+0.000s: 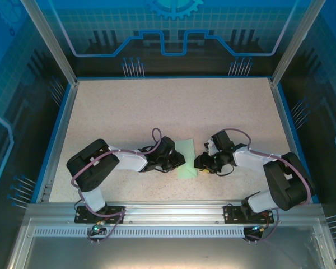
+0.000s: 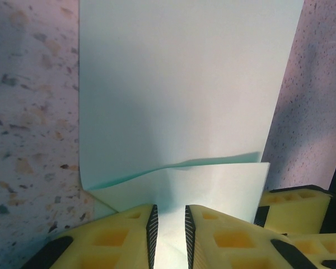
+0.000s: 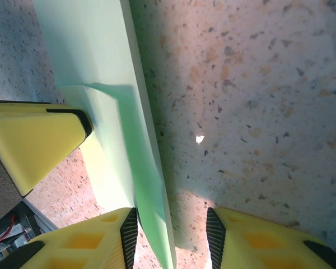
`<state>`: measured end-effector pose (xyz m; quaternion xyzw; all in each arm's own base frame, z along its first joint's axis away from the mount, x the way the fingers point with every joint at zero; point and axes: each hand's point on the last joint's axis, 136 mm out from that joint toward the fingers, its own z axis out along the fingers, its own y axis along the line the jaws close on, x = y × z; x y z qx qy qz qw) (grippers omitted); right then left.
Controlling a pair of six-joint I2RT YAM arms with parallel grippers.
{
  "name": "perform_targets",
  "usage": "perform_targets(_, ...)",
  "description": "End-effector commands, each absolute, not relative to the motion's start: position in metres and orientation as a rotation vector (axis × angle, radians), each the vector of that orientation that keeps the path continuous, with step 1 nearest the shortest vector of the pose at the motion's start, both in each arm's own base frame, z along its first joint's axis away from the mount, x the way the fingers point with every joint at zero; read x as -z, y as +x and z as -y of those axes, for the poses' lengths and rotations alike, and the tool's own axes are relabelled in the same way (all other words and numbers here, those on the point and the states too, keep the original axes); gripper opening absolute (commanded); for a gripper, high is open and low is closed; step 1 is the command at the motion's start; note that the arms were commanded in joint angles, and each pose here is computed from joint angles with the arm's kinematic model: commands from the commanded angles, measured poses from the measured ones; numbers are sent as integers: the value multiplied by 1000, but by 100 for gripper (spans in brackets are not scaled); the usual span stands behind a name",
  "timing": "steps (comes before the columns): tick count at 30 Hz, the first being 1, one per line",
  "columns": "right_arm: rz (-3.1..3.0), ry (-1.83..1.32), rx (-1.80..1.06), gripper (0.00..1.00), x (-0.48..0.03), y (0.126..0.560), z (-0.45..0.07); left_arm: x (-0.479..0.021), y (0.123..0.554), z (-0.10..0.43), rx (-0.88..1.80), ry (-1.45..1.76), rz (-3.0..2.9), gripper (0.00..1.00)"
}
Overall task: Fold a paper plane with a square sheet of paper (pick it up from the middle)
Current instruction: Turn over the paper at the center of the table.
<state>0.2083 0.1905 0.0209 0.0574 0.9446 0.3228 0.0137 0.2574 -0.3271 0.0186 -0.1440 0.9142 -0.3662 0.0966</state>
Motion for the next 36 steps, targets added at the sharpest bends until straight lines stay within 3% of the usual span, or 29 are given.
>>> perform_targets(1,-2959,172,-1074,38,-20,201,-201,-10,253,314,1013,-432,-2743,25)
perform_targets(20,-2912,-21,-1089,19,-30,219,-216,-20,257,320,1053,-422,-2722,26)
perform_targets(28,-2882,-71,-1038,1,-52,219,-210,-64,262,322,1133,-398,-2621,34)
perform_targets(33,-2866,-120,-753,1,-92,221,-181,-93,264,291,1066,-449,-2529,38)
perform_targets(36,-2859,-159,-358,4,-118,222,-149,-104,263,260,963,-501,-2485,40)
